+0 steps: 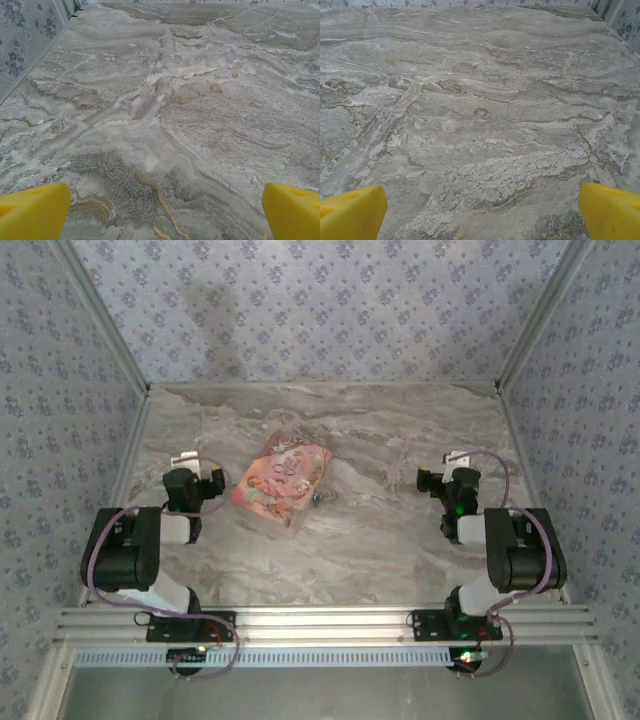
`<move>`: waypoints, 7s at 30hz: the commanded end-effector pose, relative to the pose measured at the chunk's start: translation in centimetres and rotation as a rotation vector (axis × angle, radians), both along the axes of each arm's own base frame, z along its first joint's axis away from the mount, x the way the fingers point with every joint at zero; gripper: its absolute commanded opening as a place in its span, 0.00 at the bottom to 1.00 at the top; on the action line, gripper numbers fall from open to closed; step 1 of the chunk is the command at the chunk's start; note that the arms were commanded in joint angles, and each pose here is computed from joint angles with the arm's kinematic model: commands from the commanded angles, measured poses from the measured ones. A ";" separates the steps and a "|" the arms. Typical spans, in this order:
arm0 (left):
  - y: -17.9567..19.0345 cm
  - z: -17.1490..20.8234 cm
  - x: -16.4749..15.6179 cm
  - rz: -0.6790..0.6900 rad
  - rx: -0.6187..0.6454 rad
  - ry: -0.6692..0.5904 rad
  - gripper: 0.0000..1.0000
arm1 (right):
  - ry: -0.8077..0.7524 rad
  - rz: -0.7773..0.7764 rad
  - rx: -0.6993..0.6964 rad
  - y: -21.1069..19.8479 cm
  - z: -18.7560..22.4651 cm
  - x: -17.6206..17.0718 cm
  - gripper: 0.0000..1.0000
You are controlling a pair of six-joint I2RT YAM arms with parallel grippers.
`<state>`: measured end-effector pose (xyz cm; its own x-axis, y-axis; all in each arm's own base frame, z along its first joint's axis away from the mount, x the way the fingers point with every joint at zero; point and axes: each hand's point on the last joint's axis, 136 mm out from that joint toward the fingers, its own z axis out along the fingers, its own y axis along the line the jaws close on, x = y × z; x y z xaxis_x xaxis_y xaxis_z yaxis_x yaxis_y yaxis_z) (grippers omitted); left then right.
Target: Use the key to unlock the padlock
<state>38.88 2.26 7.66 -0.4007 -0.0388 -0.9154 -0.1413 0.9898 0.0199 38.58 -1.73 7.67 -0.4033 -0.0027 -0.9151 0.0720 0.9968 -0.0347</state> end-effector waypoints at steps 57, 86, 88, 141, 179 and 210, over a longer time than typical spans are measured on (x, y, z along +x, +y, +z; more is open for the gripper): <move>-16.2 5.6 -11.1 -0.085 -0.717 0.234 0.98 | 0.531 0.641 0.780 28.0 7.1 9.2 0.73; -20.6 5.6 -7.2 -0.187 -0.699 0.288 0.85 | 0.714 0.724 0.670 29.6 2.8 -0.2 0.52; -21.2 5.4 -6.9 -0.202 -0.703 0.303 0.84 | 0.728 0.698 0.676 28.4 1.9 -1.9 0.52; -26.3 4.7 2.2 -0.326 -0.674 0.449 0.82 | 0.674 0.409 0.640 23.9 1.3 -3.4 0.55; -26.5 8.9 -10.4 -0.473 -0.451 0.507 0.87 | 0.637 -0.239 0.344 2.2 6.6 -9.7 0.65; -40.7 7.3 -20.7 -0.826 -0.439 0.646 0.85 | 0.941 -0.397 0.398 -1.7 -5.1 -9.0 0.46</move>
<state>18.49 -38.06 14.86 -0.8373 0.1983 -0.5095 0.4743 0.7269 -0.4966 29.83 -3.39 3.25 -0.8491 0.4986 -0.1744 0.4938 0.8665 0.0729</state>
